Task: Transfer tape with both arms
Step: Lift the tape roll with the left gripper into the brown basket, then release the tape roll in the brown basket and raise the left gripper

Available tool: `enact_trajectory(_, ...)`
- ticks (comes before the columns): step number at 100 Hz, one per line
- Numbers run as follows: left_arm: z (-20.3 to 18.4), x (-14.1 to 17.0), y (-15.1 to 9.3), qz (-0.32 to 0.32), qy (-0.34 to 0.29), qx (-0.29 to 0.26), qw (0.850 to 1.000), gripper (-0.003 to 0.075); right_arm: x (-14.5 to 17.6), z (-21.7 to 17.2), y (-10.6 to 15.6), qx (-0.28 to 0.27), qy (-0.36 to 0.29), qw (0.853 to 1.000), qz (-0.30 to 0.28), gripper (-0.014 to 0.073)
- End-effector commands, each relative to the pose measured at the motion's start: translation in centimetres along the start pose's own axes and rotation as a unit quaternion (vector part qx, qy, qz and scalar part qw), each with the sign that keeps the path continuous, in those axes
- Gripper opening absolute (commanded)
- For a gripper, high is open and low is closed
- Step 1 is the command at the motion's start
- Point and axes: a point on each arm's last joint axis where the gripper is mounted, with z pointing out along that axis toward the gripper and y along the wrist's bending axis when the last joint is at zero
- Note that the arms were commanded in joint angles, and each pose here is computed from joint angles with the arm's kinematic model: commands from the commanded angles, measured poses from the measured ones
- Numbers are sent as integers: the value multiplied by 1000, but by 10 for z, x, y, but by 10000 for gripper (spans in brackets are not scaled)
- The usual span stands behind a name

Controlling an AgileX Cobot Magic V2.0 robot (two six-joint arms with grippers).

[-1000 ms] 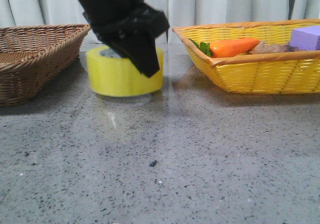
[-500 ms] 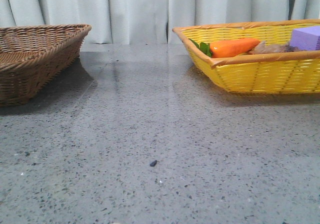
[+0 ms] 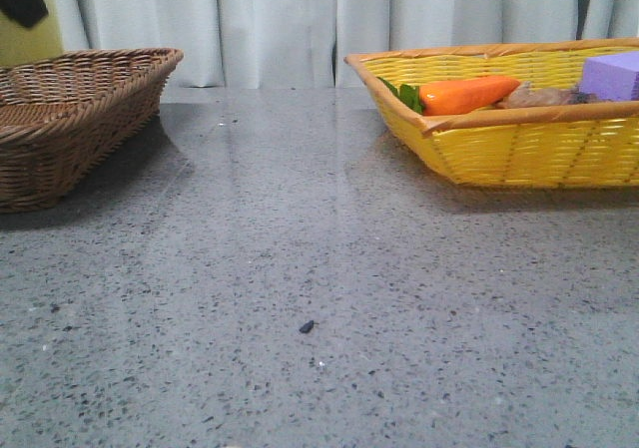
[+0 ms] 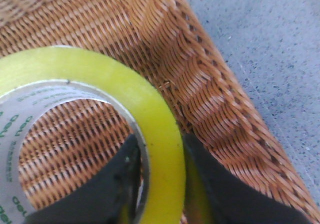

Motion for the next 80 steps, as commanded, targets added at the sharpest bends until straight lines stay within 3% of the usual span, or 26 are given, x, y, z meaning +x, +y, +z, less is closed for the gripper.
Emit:
enact_trajectory(1, -16, -8, 1, -9, -77, -18, 997, 60, -1, -22, -11, 18, -15, 1000, 5, 341)
enact_trajectory(14, -5, 1, 0, -12, -61, -15, 998, 80, -1, -22, -11, 18, -15, 1000, 5, 341)
enact_trajectory(30, -6, -1, -2, -21, -69, -6, 997, 265, -1, -22, -11, 18, -15, 1000, 5, 341)
enact_trajectory(37, -6, -1, -2, -21, -69, -5, 997, 309, -1, -22, -11, 18, -15, 1000, 5, 341)
enact_trajectory(60, -22, -3, -4, -18, -92, -11, 996, 302, 1, -19, -10, 20, -10, 1000, 3, 319)
enact_trajectory(69, -43, -3, -9, -23, -122, -5, 992, 267, 4, -18, -10, 21, -3, 1000, 1, 199)
enact_trajectory(80, -77, 0, -19, -30, -169, 7, 985, 146, 13, -18, -10, 21, 11, 1000, -4, 1)
